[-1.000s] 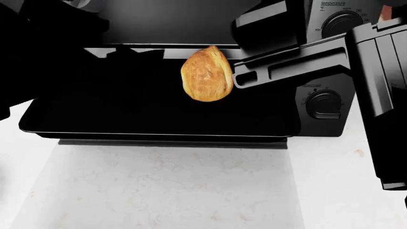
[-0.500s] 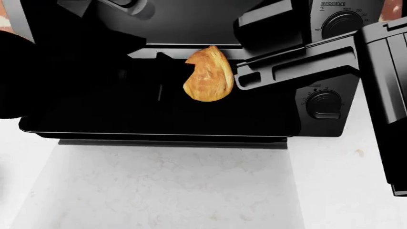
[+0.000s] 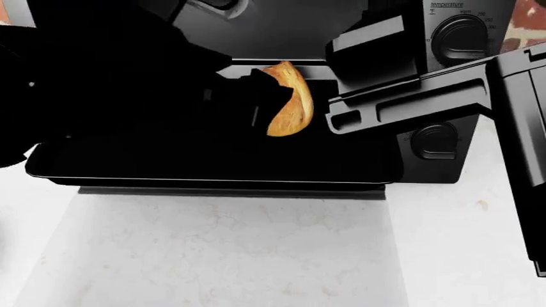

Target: Pick the bread from the tray and place it on the plate on the counter.

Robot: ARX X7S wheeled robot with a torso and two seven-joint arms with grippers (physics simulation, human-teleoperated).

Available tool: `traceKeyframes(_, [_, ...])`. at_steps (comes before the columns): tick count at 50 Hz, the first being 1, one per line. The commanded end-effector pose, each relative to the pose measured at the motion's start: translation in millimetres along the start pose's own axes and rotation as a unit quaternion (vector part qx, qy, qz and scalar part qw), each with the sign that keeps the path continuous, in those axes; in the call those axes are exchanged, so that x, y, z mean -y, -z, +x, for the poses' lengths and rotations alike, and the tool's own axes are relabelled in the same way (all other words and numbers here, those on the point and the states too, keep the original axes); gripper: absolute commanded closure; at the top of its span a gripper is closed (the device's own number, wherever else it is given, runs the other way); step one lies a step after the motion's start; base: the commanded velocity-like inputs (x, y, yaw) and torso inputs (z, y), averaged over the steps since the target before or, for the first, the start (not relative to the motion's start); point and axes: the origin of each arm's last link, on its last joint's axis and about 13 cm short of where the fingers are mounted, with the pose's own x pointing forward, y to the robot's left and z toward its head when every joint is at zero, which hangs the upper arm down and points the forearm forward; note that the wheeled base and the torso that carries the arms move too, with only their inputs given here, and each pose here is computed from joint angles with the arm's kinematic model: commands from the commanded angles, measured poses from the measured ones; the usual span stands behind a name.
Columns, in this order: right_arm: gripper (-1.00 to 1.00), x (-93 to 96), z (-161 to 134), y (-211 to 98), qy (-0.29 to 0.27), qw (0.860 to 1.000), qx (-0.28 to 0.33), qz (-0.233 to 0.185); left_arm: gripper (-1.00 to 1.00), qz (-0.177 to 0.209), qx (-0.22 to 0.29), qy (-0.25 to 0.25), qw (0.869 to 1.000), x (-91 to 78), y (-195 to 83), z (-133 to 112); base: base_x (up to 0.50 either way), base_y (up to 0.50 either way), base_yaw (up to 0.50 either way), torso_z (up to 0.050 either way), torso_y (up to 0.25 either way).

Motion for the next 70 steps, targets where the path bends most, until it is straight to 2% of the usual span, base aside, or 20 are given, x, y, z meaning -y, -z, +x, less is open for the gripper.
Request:
traceKeyframes(1, [-1.0,0.8,-2.1,0.5,0.0,1.0,-0.001,-0.001,-1.0,0.0,-0.01,0.001,1.0,-3.0,-0.9,16.4,0.0,0.0,0.0,0.0,0.0])
traceKeyframes(24, [-1.0,3.0,-4.4,-5.9,0.001,1.0,0.006,-0.005,-1.0,0.0,-0.048,0.002,0.999,-5.0,13.5,37.1,0.0,0.0,0.0,0.0,0.0])
traceKeyframes(39, [-1.0,3.7,-7.8,-9.1,0.001,1.0,0.007,-0.007,-1.0,0.003,-0.053,-0.001,0.999,-4.5,14.3,38.2,0.0,0.0,0.0,0.0,0.0])
traceKeyframes(40, [-1.0,4.2,-8.1,-9.4,0.002,1.0,0.007,-0.007,1.0,0.03,-0.044,-0.008,0.999,-4.1,12.7,39.5,0.0,0.0,0.0,0.0,0.0])
traceKeyframes(47, [-1.0,4.5,-8.2,-9.6,0.003,1.0,0.006,-0.007,1.0,0.023,-0.031,-0.013,0.999,-6.1,7.0,29.0,0.0,0.0,0.0,0.0,0.0])
traceKeyframes(57, [-1.0,4.1,-7.1,-9.3,0.002,1.0,0.007,-0.004,1.0,0.036,0.001,-0.027,0.999,-1.4,-4.2,-3.1,0.0,0.0,0.0,0.0,0.0])
traceKeyframes(61, [-1.0,4.9,-7.8,-10.1,0.004,1.0,0.01,-0.004,1.0,0.045,0.011,-0.034,0.998,1.2,-3.1,-21.7,0.0,0.0,0.0,0.0,0.0])
traceKeyframes(70, [-1.0,5.9,-11.4,-11.3,0.005,1.0,0.012,-0.002,1.0,0.054,0.049,-0.078,0.994,4.8,4.3,-82.9,0.0,0.0,0.0,0.0,0.0])
